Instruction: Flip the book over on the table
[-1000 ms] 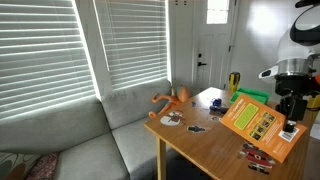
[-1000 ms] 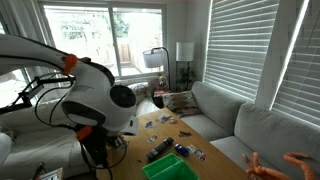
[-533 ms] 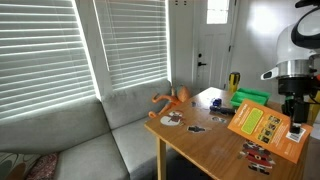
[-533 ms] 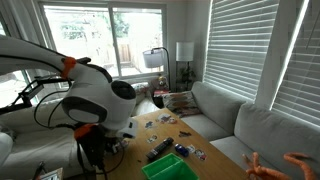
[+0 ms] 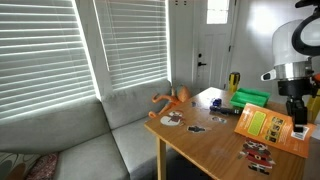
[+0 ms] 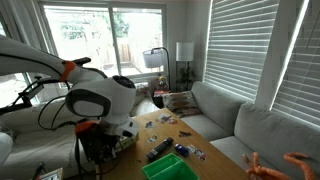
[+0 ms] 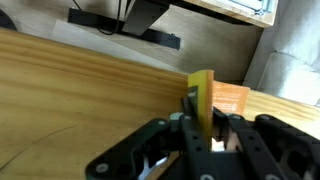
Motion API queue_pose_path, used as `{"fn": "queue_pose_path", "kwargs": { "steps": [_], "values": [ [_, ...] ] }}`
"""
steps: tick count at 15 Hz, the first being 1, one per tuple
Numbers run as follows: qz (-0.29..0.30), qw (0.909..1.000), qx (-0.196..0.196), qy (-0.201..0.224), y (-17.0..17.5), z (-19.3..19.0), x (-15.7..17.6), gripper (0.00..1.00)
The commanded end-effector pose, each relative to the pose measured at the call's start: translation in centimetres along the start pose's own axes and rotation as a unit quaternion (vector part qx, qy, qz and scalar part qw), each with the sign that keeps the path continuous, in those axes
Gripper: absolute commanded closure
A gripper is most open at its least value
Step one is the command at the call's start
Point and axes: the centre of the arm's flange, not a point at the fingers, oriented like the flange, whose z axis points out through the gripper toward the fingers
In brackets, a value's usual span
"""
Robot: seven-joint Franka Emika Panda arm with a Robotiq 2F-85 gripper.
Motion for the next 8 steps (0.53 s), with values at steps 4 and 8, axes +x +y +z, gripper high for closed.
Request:
{"fn": "queue_pose_path", "kwargs": {
  "steps": [4, 8],
  "values": [
    [0.026, 0.9953, -0.085, 0.036, -0.3, -0.6, 1.7, 0.49],
    [0.035, 0.9922, -0.113, 0.041, -0.3, -1.3, 1.6, 0.21]
  ]
}}
